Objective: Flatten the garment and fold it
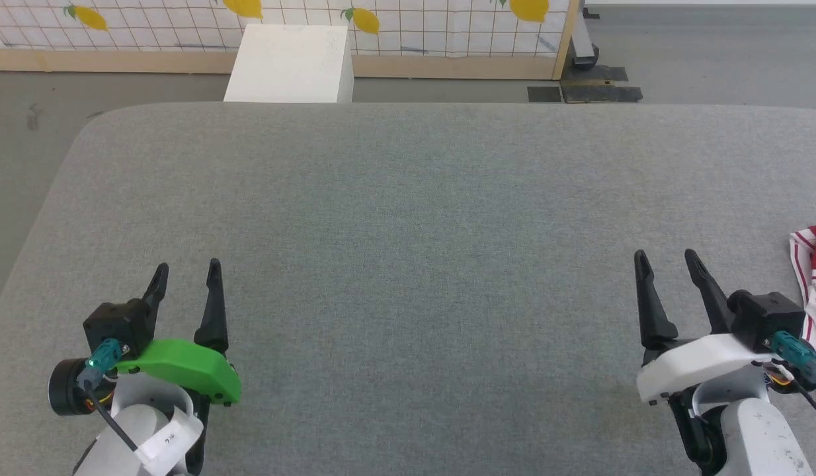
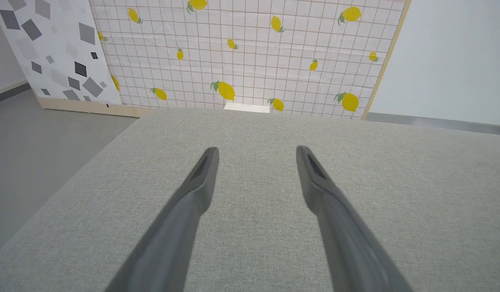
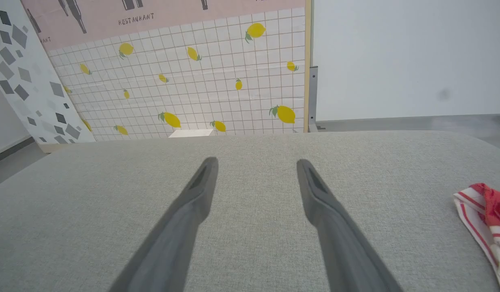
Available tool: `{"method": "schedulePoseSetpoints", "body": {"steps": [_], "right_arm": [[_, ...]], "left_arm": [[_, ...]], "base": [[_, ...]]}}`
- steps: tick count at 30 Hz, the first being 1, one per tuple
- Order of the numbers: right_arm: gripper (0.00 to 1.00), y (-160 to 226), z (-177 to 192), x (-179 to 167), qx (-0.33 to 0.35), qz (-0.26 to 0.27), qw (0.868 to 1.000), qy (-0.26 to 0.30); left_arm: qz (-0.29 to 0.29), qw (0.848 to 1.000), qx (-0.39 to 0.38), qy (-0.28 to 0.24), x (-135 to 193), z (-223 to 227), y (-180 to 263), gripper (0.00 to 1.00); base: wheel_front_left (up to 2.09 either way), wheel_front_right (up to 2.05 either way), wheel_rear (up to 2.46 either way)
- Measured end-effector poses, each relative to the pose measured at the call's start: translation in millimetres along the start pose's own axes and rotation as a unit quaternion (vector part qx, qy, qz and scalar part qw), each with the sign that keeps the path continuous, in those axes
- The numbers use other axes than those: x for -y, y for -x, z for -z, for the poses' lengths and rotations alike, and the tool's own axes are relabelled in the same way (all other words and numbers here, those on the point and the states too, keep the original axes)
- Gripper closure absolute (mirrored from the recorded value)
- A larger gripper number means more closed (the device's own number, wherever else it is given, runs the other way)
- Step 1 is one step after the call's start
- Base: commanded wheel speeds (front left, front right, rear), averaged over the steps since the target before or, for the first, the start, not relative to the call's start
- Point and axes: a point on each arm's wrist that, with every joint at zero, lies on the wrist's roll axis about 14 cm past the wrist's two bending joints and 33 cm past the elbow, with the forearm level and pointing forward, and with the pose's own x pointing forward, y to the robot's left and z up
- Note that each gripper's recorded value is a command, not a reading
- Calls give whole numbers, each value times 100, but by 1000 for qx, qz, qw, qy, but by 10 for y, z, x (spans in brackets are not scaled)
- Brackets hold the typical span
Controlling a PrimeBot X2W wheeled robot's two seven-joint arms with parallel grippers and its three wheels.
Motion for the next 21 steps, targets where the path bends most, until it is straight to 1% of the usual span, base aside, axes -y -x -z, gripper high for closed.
{"method": "schedulePoseSetpoints", "body": {"steps": [21], "right_arm": [[0,7,20,17,-3,3,1000,-1]], "left_arm": [[3,1000,-1,0,21,5,-8,0]], "base": [[0,0,0]]}}
